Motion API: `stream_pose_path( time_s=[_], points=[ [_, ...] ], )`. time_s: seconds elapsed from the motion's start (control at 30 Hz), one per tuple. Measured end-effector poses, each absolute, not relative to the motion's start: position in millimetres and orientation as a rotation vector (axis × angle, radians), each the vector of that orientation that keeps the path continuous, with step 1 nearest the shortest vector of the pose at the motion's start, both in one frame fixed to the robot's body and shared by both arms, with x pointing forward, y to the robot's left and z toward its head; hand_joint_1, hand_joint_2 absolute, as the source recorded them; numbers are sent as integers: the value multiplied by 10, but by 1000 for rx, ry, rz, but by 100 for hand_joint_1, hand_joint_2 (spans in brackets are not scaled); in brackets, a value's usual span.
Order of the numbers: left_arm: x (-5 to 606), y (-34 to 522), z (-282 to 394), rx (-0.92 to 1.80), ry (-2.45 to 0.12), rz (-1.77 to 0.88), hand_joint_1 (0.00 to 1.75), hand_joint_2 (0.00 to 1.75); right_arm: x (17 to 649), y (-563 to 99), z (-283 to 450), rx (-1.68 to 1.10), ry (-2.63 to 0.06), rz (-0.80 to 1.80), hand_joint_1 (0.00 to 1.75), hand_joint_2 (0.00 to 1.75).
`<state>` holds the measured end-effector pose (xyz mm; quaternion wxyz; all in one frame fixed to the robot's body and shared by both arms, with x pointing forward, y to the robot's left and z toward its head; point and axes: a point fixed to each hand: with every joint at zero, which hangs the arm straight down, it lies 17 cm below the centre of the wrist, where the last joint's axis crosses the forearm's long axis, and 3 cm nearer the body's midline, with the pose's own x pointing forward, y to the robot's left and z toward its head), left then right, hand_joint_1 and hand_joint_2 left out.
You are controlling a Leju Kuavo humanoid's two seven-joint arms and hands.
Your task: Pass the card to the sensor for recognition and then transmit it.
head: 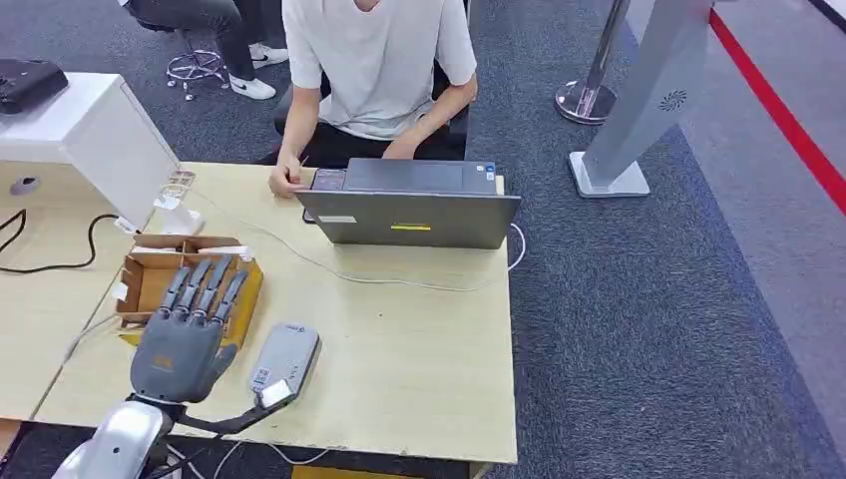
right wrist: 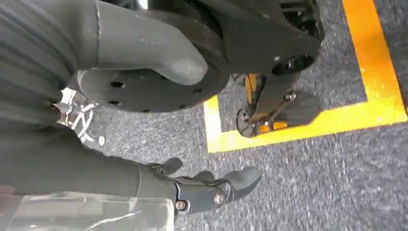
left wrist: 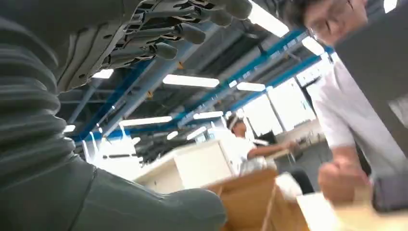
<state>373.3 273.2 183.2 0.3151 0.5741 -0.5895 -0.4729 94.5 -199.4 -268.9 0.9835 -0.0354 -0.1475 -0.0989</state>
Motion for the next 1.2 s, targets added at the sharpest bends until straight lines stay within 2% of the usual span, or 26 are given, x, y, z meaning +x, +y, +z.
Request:
stream_pose_path(
  time_s=[0.3, 0.57, 0.83, 1.2],
  points=[
    [3827, 3296, 1353, 1454, -1319, -1271, 0, 175, 896, -2030, -2705, -66, -284, -202, 0, 175],
    [3841, 3594, 1128, 1465, -1215, -1266, 0, 175, 885, -2035, -2709, -67, -278, -196, 0, 175],
    [3835, 3530, 1365, 1593, -1321, -1209, 0, 175, 878, -2054, -2711, -71, -281, -185, 0, 175],
    [3859, 3459, 1421, 1607, -1366, -1175, 0, 175, 876, -2068, -2711, -75, -286, -177, 0, 175]
  ],
)
